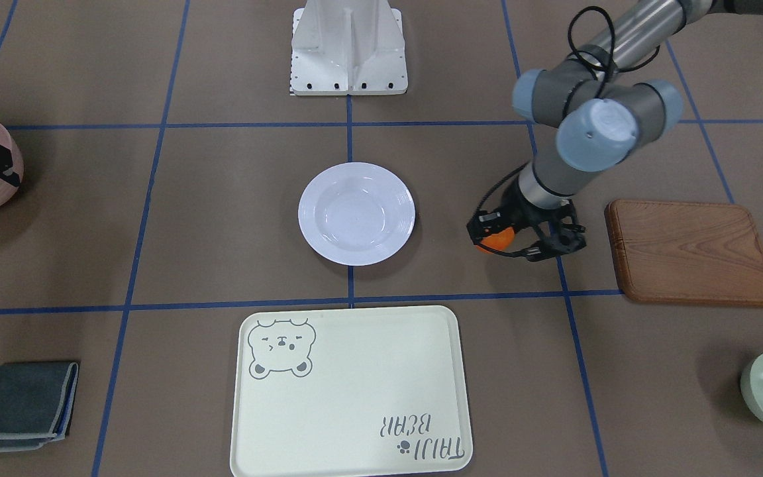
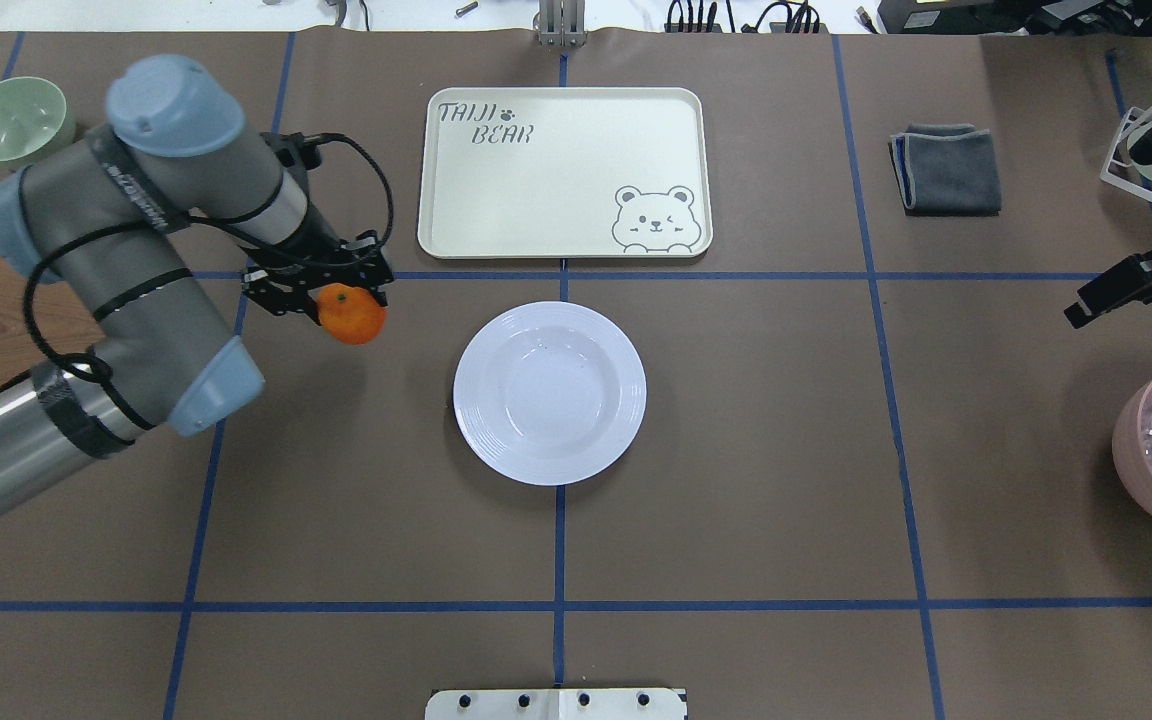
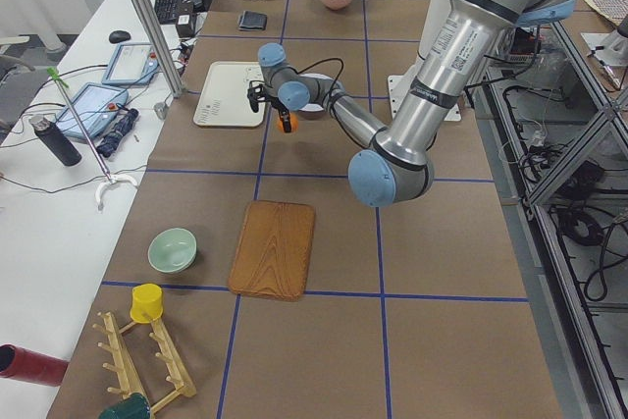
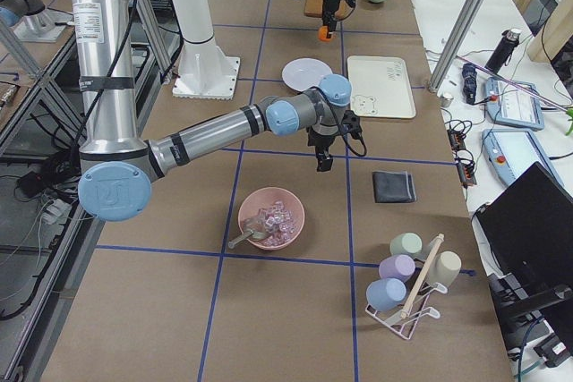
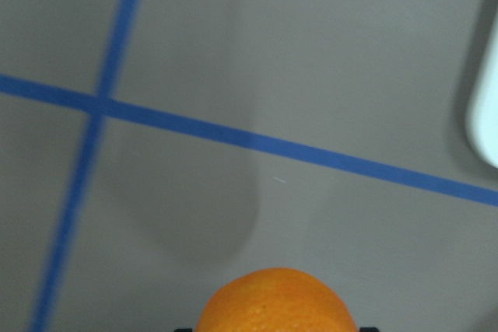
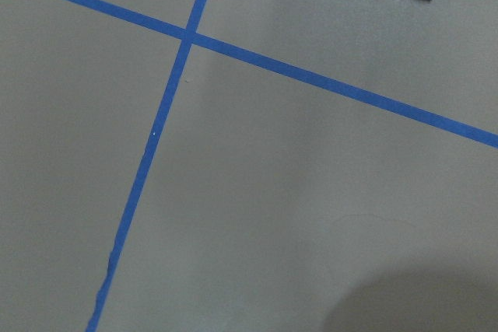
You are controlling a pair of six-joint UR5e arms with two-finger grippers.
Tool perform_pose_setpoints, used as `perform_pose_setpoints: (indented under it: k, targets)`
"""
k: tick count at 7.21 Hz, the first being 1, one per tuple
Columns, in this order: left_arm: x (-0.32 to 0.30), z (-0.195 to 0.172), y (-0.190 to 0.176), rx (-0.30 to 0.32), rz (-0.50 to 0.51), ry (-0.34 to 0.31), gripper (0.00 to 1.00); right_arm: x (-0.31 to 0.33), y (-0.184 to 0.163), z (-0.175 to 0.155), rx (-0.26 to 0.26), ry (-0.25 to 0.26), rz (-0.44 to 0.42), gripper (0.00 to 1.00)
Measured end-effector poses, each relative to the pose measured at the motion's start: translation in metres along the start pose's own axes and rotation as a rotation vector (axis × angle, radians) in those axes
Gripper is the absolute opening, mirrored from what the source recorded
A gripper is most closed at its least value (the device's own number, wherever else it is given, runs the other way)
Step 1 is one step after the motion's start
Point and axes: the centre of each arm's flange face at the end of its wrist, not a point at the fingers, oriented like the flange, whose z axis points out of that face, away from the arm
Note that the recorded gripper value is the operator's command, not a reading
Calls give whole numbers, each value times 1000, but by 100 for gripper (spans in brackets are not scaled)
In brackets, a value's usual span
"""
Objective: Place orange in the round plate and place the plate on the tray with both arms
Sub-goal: 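Carry the orange onto the white plate with the left gripper while the right arm approaches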
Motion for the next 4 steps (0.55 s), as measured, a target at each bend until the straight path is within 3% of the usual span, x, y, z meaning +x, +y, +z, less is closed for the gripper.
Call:
perform_pose_setpoints:
  k: [4]
  targets:
    - [122, 10, 81, 15, -14, 21, 0, -107, -25, 24, 12, -52, 72, 100]
